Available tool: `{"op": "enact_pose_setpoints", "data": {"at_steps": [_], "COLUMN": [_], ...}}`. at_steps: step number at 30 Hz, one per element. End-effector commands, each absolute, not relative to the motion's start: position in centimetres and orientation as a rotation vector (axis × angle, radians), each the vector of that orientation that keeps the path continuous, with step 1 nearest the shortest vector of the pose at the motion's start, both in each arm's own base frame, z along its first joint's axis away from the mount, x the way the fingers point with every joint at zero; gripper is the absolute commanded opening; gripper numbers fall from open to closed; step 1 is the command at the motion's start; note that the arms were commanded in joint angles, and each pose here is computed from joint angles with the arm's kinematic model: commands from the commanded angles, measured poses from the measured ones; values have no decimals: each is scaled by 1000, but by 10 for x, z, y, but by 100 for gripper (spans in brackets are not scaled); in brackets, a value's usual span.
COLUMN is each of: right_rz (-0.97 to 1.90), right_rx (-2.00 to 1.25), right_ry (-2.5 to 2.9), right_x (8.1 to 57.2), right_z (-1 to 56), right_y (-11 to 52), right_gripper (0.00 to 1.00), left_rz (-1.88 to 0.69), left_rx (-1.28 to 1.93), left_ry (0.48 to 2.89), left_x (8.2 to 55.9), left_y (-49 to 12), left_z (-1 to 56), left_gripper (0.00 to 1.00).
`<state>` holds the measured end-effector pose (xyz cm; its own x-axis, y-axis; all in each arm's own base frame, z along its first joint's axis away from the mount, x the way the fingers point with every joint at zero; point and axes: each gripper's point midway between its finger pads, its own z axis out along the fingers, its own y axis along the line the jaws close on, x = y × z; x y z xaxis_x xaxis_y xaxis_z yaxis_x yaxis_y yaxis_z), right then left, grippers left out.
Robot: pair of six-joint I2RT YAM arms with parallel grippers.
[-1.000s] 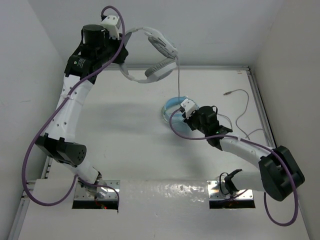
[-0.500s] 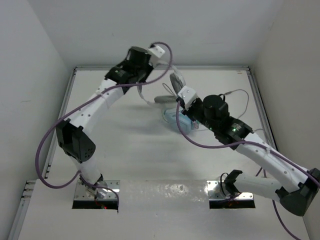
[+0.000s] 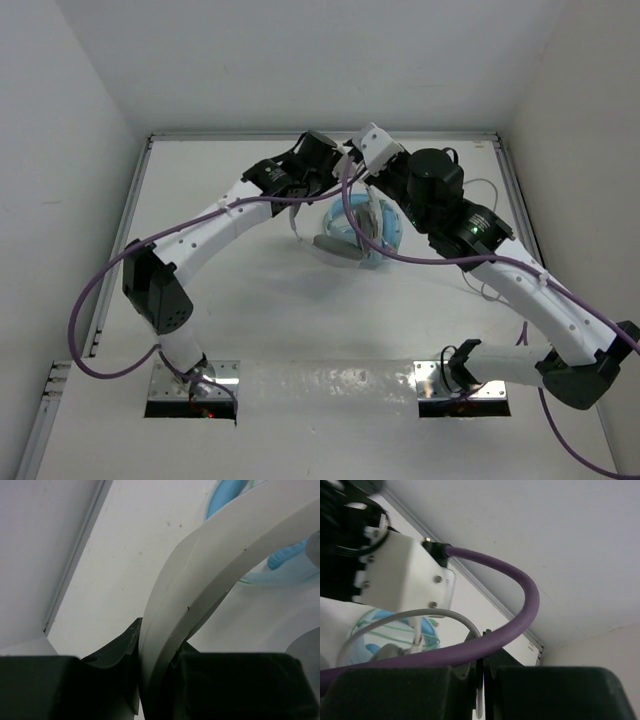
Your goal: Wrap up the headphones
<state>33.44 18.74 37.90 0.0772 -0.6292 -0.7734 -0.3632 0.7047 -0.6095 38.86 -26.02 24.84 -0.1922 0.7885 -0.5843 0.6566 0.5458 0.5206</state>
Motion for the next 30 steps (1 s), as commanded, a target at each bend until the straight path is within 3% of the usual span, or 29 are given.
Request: {"op": "enact_pose_setpoints", "data": {"at_steps": [1, 12, 17, 30], "right_rz": [-351, -176, -127, 42], "right_rx": [-694, -390, -437, -534], "right_ry": [1539, 1585, 1638, 1689], "right_x": [349, 371, 379, 390], "right_z": [398, 401, 377, 354], "right_y": [163, 120, 131, 163], "right_gripper": [0, 0, 0, 0], "left_rz": [-78, -487, -631, -656], "left_rx": [1189, 1224, 1269, 1235], "left_ry": [1763, 1783, 1762, 1746], "left_x": [346, 279, 258, 264], "left_y": [-288, -304, -315, -323], "left_z": [309, 326, 335, 349], "left_gripper": [0, 0, 0, 0]}}
